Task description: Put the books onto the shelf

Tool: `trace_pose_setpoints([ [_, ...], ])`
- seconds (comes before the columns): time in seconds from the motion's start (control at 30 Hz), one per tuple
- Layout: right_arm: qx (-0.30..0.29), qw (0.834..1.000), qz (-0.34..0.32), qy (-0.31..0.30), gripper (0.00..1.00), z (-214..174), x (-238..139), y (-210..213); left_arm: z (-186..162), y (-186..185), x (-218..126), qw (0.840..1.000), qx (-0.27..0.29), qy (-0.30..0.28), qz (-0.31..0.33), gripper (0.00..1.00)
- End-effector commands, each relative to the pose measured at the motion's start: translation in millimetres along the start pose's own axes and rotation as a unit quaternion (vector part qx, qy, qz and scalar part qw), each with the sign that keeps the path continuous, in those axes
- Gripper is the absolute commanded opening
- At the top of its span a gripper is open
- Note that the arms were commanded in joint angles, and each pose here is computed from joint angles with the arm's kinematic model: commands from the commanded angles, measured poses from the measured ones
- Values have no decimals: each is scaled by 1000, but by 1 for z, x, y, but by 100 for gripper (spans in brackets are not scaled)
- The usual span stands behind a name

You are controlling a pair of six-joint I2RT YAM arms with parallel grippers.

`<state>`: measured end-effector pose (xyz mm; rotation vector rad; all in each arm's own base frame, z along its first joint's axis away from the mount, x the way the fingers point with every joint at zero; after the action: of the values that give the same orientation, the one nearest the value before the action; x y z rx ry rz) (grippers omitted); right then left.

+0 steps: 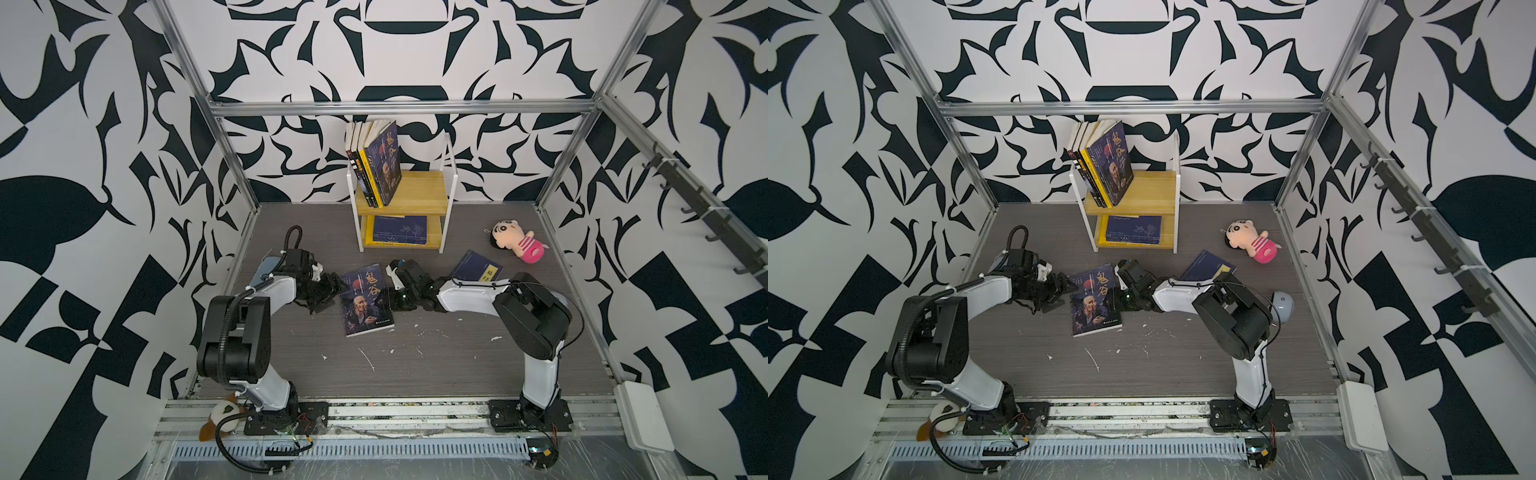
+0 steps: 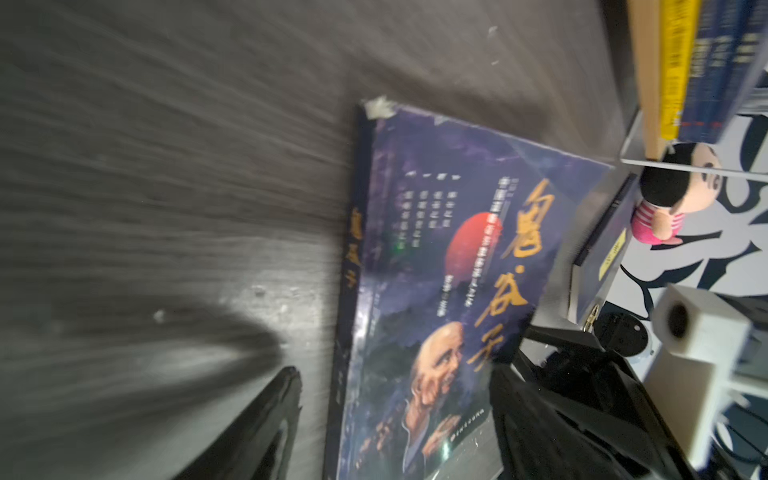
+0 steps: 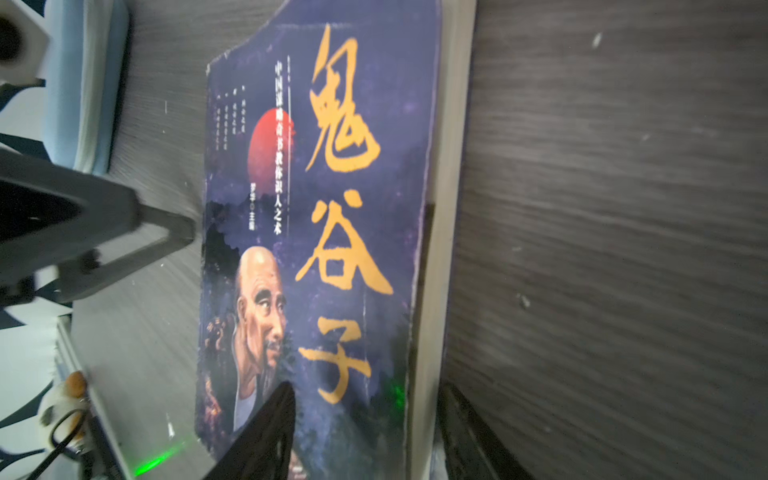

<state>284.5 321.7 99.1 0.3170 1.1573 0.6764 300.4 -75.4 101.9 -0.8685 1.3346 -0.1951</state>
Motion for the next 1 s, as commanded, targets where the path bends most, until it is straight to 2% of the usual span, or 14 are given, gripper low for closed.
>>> trace_pose_setpoints([
  [0.0,33,998,48,-3,56,13,-13,21,-7,4,10,999,-19,28,-3,67],
  [0.13,49,992,111,-36,50,29,-34,45,-15,-6,16,999,-9,45,-20,64],
  [0.33,59,983,160,-60,48,40,-52,62,-17,-11,15,998,-7,48,-30,62],
  [0.73,104,980,162,-38,48,30,-20,44,-21,-10,14,998,-7,46,-35,55],
  [0.97,102,982,153,-31,50,30,-17,42,-22,-10,15,998,-9,46,-34,54],
])
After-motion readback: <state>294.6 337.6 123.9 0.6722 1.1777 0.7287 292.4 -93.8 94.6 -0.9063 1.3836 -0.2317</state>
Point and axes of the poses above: each gripper's point midway between its finger pads, its own x axis out along the fingers, its own y axis along the line the jaws close on, z = x × y, the point moved 8 cm from there along -x, back along the fingers, and after that the axes turned 4 degrees about -x, right-handed, at the moved point
